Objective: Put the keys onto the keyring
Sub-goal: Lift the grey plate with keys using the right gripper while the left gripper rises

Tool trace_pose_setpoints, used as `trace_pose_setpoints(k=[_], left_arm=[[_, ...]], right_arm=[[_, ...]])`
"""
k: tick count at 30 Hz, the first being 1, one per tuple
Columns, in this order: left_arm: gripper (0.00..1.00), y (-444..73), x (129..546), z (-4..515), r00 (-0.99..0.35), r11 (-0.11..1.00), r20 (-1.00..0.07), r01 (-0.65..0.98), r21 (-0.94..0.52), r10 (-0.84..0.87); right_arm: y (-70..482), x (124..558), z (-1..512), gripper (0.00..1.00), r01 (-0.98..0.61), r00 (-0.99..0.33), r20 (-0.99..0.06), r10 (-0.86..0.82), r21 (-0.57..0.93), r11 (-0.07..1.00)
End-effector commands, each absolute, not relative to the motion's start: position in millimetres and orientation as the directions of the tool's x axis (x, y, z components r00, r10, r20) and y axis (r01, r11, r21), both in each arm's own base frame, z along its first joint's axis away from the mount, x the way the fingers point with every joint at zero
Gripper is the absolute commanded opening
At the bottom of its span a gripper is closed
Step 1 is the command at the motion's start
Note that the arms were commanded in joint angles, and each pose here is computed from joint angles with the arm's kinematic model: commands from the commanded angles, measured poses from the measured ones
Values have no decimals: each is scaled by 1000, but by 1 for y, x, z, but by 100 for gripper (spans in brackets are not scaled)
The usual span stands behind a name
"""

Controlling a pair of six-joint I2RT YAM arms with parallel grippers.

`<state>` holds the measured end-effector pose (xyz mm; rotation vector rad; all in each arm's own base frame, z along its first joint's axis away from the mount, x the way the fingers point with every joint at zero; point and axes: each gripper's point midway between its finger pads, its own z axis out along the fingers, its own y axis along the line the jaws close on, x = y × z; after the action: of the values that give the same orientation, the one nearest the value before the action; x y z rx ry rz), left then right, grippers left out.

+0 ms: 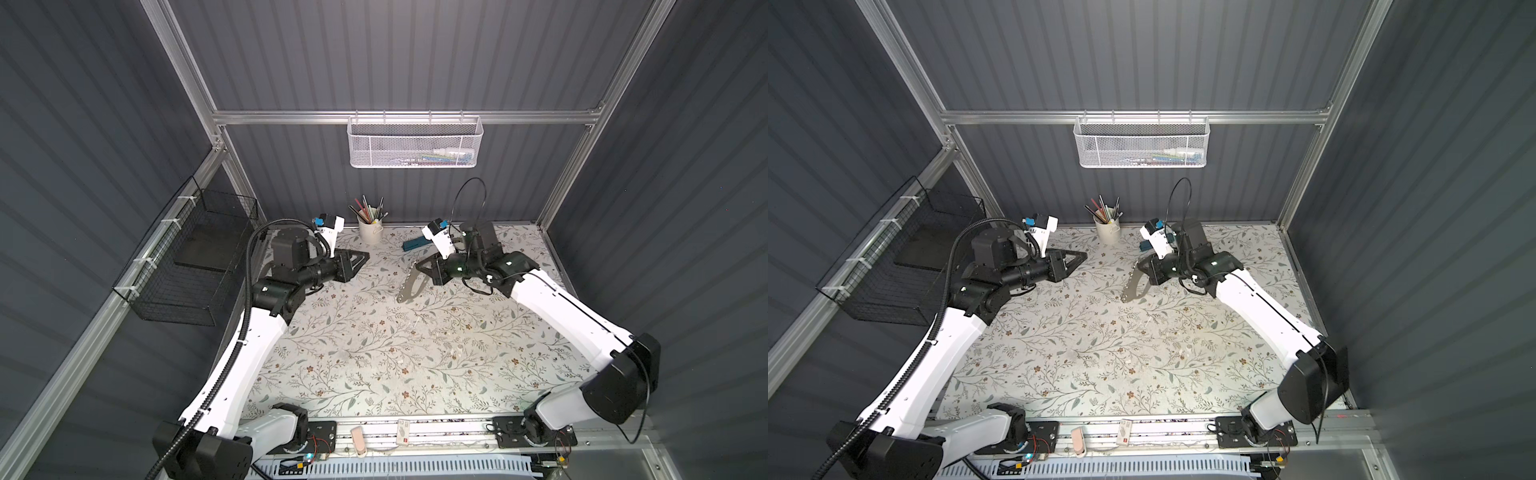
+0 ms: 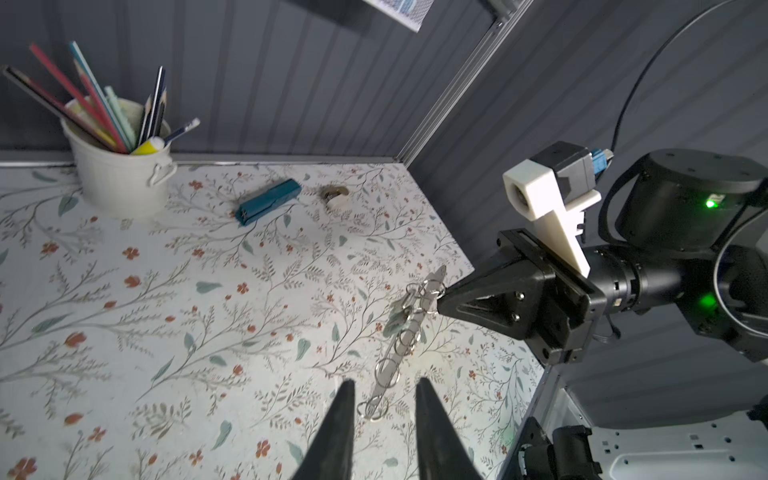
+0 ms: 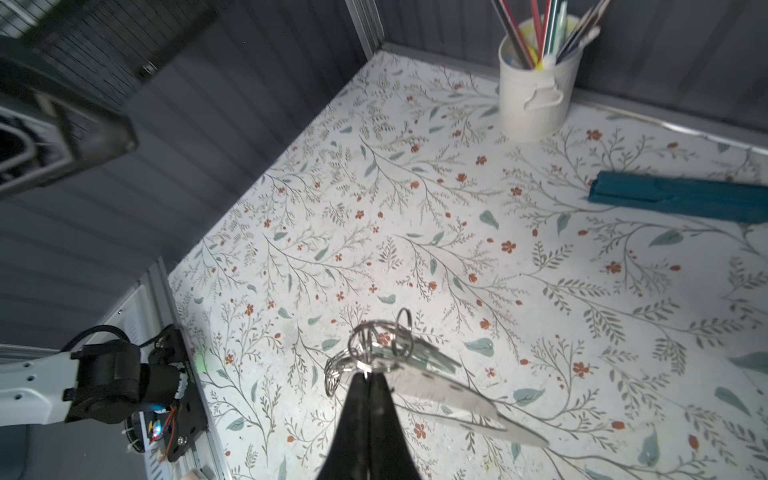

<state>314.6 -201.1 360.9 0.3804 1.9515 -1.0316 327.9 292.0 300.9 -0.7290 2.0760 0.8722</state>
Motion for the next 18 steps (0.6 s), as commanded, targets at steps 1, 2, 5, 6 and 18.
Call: trace_pose_setpoints(k=[1,2,5,6,18], left_arm=[[27,-215,312,400,-532,501,-833,684,-530,-154],[27,-218,313,407,-527,482,-834,696,-532,-159],[27,-225,313,425,-517,431,-839,727,-535,-168],[26,-228,312,430,-512,407,-843,743,-531,-164],[40,-278,290,431,-398,428,-917,829,-360,-1]], right_arm=[[295,320,354,0,-763,-470,-874,-122,333,554],[295,317,364,0,-770,-459,-882,-107,335,543],[294,308,390,0,-792,-425,-903,-60,339,507],[294,305,398,0,-798,-416,-908,-44,341,497],[301,290,418,0,-806,-475,-879,-30,422,414]])
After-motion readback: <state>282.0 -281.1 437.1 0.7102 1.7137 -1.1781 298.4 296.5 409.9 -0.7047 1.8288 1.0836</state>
